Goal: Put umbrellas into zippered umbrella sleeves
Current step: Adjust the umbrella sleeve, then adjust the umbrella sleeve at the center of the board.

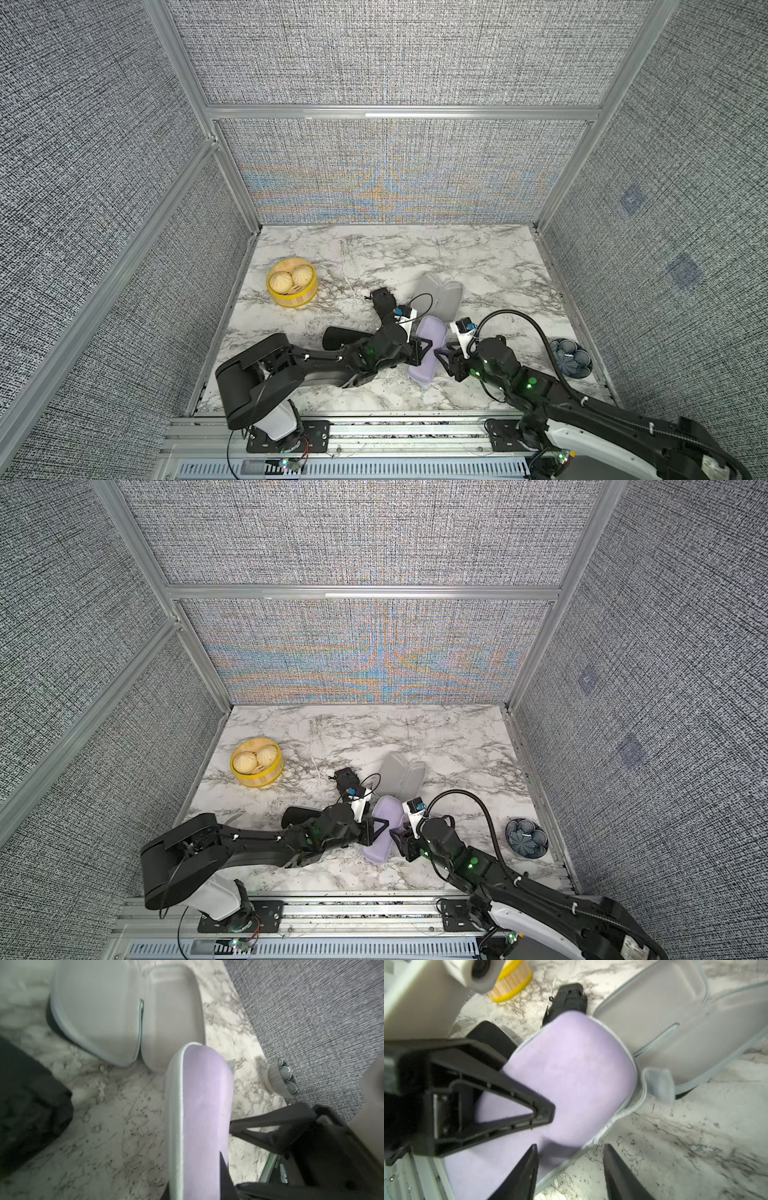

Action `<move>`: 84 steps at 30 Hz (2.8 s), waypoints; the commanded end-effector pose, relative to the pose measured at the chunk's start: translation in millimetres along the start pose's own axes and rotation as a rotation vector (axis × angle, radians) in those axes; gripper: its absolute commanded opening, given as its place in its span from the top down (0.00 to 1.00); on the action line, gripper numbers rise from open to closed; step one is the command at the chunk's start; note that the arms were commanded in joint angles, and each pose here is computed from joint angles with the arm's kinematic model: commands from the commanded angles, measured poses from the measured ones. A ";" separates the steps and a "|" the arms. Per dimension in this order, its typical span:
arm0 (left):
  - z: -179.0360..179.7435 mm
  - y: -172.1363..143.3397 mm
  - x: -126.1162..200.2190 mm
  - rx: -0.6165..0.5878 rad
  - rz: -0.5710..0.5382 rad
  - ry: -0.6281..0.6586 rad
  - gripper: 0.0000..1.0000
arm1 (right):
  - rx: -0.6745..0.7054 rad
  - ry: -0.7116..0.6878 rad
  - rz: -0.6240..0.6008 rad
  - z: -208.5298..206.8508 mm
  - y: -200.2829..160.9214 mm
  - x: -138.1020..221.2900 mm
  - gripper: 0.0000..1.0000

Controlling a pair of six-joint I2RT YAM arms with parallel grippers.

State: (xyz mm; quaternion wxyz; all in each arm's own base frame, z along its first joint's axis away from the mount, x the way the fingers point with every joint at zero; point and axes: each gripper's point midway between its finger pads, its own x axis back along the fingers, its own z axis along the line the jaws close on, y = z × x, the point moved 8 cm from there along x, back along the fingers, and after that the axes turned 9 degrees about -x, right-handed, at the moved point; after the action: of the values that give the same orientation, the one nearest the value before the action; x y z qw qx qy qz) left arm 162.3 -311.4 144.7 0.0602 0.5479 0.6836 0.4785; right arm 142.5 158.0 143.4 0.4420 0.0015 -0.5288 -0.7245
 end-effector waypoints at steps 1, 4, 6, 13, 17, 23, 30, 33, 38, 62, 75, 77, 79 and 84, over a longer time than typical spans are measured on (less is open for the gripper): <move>-12.6 29.7 16.4 -0.054 -0.129 0.011 1.00 | 0.047 0.063 0.008 4.5 -4.8 11.5 0.49; -16.2 48.4 39.6 -0.053 -0.261 0.037 1.00 | 0.105 0.140 -0.035 16.4 -2.3 19.0 0.49; -18.7 56.4 51.7 -0.051 -0.317 0.040 1.00 | 0.171 0.173 -0.044 25.5 -3.4 20.1 0.48; -24.8 67.9 69.4 -0.040 -0.414 0.009 1.00 | 0.463 0.252 -0.058 70.1 -12.7 1.8 0.46; -20.6 66.7 72.0 -0.016 -0.459 0.012 1.00 | 0.517 0.283 -0.123 87.8 -14.2 -7.8 0.49; -24.1 70.4 78.4 -0.003 -0.512 -0.014 1.00 | 0.566 0.287 -0.259 91.0 -13.2 -11.5 0.52; -23.7 72.0 71.1 0.033 -0.535 -0.009 1.00 | 0.560 0.281 -0.337 94.3 -7.3 -14.0 0.62; -23.2 72.1 70.8 0.031 -0.538 -0.003 1.00 | 0.547 0.260 -0.359 92.3 -4.8 -12.9 0.65; -25.0 73.0 71.7 0.028 -0.542 -0.003 1.00 | 0.513 0.201 -0.381 83.7 -4.2 -11.9 0.70; -25.7 71.0 66.5 0.021 -0.538 0.026 1.00 | 0.434 0.194 -0.352 87.1 0.9 -12.1 1.00; -12.3 48.8 38.1 0.085 -0.511 0.117 1.00 | 0.395 0.185 -0.190 83.5 -19.2 -27.1 1.00; -9.9 41.5 31.0 0.093 -0.488 0.131 1.00 | 0.373 0.173 -0.157 78.9 -25.8 -29.3 1.00; -5.6 31.7 25.8 0.108 -0.471 0.140 1.00 | 0.328 0.144 -0.124 70.1 -33.9 -30.4 1.00; -6.7 2.6 9.1 0.112 -0.402 0.166 1.00 | 0.220 0.078 -0.029 51.5 -51.1 -28.8 1.00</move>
State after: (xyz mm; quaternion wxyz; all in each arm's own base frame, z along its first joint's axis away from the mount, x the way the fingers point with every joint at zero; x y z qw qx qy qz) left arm 160.3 -299.8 154.3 0.0627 0.3509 0.7934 0.4934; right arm 100.9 220.4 111.7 0.4537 0.1167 -0.6198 -0.6296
